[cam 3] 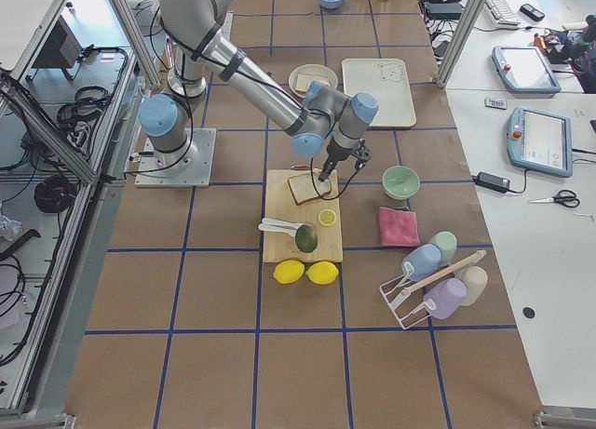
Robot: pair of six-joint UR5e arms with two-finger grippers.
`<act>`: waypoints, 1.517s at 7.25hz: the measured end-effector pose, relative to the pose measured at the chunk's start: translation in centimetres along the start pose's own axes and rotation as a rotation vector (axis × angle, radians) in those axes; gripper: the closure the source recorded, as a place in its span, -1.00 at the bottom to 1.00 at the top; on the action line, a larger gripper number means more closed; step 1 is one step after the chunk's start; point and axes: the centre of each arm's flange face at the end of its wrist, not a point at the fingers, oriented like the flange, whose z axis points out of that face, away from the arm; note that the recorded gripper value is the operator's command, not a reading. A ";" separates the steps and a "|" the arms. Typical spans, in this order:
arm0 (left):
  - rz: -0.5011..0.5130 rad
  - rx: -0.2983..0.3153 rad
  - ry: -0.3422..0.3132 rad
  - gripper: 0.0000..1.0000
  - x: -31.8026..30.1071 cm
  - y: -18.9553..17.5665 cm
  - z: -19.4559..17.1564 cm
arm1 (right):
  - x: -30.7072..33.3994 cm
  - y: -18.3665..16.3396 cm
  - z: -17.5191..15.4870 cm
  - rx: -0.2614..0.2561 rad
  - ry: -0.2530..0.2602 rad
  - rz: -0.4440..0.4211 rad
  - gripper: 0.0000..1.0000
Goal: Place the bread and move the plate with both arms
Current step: 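Grasp the bread slice edge with the right gripper and lift it, then carry the bread slice with the right gripper over the egg plate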
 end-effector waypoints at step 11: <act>-0.001 -0.004 -0.002 -1.00 -0.1 0.1 0.2 | -3.8 7.1 -18.3 0.086 -0.086 0.060 1.00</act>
